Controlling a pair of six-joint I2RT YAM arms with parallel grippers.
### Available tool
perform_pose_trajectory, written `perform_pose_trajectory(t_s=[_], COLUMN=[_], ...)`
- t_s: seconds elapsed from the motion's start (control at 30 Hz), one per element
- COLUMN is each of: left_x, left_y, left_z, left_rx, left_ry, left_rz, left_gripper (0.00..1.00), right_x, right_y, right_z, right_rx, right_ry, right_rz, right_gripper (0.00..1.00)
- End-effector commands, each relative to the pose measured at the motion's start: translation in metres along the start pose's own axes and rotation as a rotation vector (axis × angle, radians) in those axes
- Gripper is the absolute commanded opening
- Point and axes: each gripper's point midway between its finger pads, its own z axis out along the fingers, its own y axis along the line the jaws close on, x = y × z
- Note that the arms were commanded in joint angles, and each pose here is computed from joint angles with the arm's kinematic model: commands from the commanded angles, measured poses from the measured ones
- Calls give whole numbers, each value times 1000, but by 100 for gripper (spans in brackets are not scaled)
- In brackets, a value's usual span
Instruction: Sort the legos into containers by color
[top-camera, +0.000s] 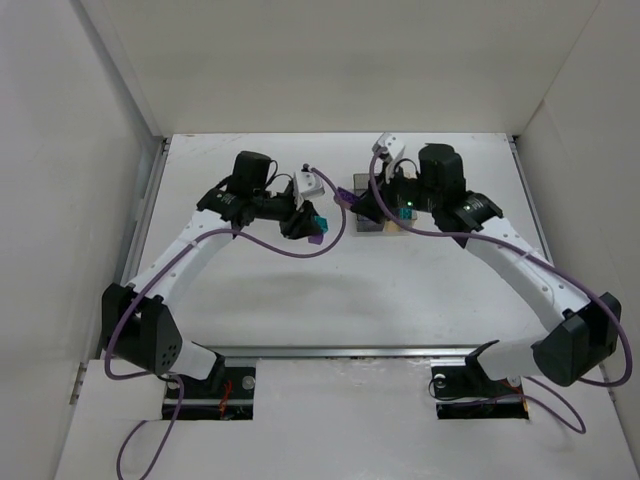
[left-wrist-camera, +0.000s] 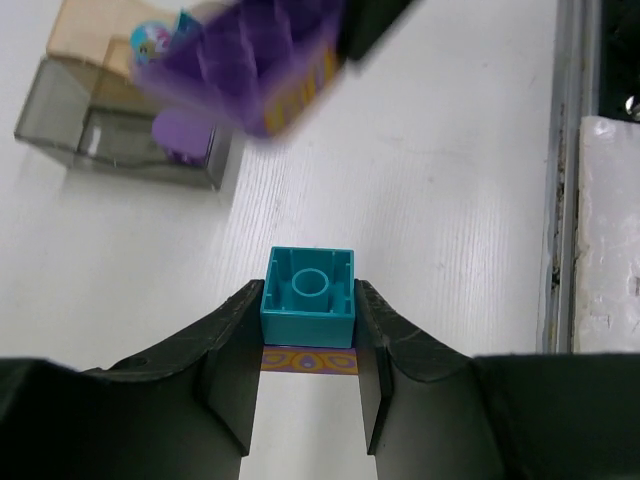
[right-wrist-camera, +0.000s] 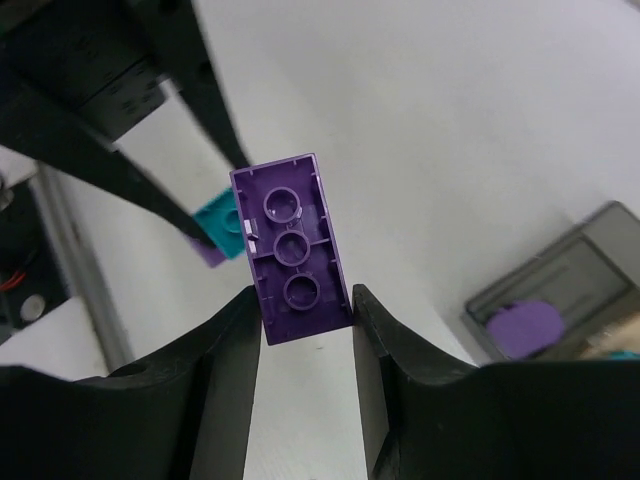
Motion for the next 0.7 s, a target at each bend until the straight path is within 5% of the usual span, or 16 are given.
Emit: perform_pose_trajectory(t_s=[0.0,0.2,0.43,0.67], left_x=[27,33,33,31], left_y=[3,6,36,55], left_z=[-8,-8,-10,-16], left_rx=[-43,-58,-223,-328], left_ry=[80,105,116,128], left_rz=[-71,-84,-156,-162], left_gripper=[0,0,0,0], right_x=[-57,-52,21,25], right_y=[-25,-39,-125,-161], right_z=[-26,-22,22,49], right_rx=[138,203,542,614], right_ry=[-170,-155,30,-12], right_rz=[-23,2,394,521], right_gripper=[0,0,0,0])
